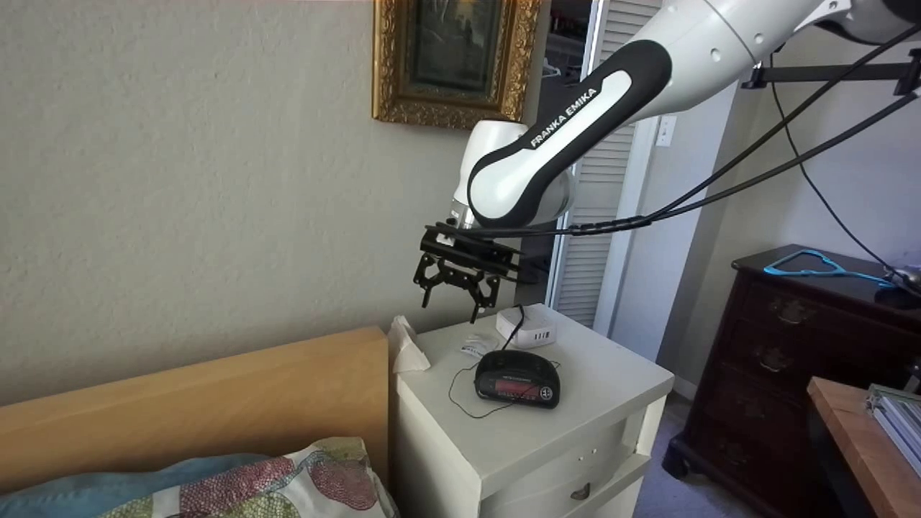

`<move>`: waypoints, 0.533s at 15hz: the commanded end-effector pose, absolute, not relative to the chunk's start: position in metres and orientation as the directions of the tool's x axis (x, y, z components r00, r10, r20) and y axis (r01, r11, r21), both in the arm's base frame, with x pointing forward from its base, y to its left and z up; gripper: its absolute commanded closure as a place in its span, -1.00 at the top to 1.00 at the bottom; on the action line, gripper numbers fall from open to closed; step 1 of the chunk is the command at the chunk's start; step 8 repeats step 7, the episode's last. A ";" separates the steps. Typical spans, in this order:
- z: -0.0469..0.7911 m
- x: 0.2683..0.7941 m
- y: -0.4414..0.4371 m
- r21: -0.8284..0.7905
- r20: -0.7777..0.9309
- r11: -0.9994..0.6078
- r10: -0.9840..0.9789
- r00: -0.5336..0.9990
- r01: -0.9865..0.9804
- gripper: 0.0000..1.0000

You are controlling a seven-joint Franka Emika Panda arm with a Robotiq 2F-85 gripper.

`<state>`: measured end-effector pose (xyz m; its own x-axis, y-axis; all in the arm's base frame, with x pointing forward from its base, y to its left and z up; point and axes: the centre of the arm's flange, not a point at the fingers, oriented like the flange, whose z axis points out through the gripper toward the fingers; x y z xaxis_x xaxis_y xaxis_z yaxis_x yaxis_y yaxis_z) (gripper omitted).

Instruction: Move the white object to the left

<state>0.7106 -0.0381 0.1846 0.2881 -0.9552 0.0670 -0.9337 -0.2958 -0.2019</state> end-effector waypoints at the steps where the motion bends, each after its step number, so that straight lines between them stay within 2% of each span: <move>1: 0.208 0.648 -0.050 -0.220 0.038 -0.336 -0.941 0.336 -0.916 1.00; 4: 0.213 0.631 -0.059 -0.225 0.018 -0.349 -0.935 0.354 -0.910 1.00; 5: 0.200 0.663 -0.055 -0.203 0.050 -0.343 -0.939 0.341 -0.917 1.00; 8: 0.204 0.652 -0.059 -0.199 0.040 -0.349 -0.936 0.349 -0.916 1.00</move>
